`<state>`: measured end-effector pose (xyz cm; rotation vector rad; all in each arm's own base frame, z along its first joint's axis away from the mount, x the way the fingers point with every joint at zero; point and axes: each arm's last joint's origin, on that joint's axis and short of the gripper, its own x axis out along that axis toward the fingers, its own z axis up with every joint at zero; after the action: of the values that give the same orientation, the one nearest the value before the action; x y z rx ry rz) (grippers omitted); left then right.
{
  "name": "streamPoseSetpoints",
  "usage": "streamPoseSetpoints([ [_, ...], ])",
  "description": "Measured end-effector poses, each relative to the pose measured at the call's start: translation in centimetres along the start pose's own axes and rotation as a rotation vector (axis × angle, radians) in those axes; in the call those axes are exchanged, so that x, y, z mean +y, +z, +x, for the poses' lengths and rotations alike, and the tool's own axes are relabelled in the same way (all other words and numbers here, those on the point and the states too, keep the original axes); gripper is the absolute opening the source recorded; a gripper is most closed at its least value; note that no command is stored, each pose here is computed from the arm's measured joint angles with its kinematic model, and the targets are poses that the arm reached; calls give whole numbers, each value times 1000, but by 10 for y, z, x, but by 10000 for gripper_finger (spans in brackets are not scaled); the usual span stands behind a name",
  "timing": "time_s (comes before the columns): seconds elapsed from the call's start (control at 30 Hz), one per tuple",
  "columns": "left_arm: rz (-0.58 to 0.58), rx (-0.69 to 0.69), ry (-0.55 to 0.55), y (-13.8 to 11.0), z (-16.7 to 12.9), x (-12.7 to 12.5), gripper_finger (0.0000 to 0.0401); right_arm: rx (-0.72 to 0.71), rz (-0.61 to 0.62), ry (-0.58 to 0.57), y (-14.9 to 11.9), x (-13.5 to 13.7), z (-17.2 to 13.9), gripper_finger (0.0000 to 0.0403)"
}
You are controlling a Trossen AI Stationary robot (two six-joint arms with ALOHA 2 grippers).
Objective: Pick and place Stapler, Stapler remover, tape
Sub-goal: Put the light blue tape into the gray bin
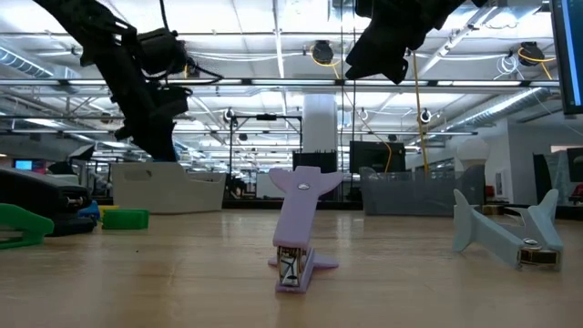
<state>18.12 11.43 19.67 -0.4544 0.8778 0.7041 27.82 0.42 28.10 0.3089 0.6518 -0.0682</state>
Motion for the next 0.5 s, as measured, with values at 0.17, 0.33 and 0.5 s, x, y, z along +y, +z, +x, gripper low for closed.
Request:
streamPoseSetpoints([
  [0.17, 2, -1, -11, 6, 21, 1, 40, -1, 2, 0, 0, 0, 0, 130],
  [0.33, 4, 25, -38, 6, 34, 0, 40, -1, 4, 0, 0, 0, 0, 128],
  [0.5, 6, 62, -61, 3, 40, -1, 40, 0, 11, 0, 0, 0, 0, 129],
])
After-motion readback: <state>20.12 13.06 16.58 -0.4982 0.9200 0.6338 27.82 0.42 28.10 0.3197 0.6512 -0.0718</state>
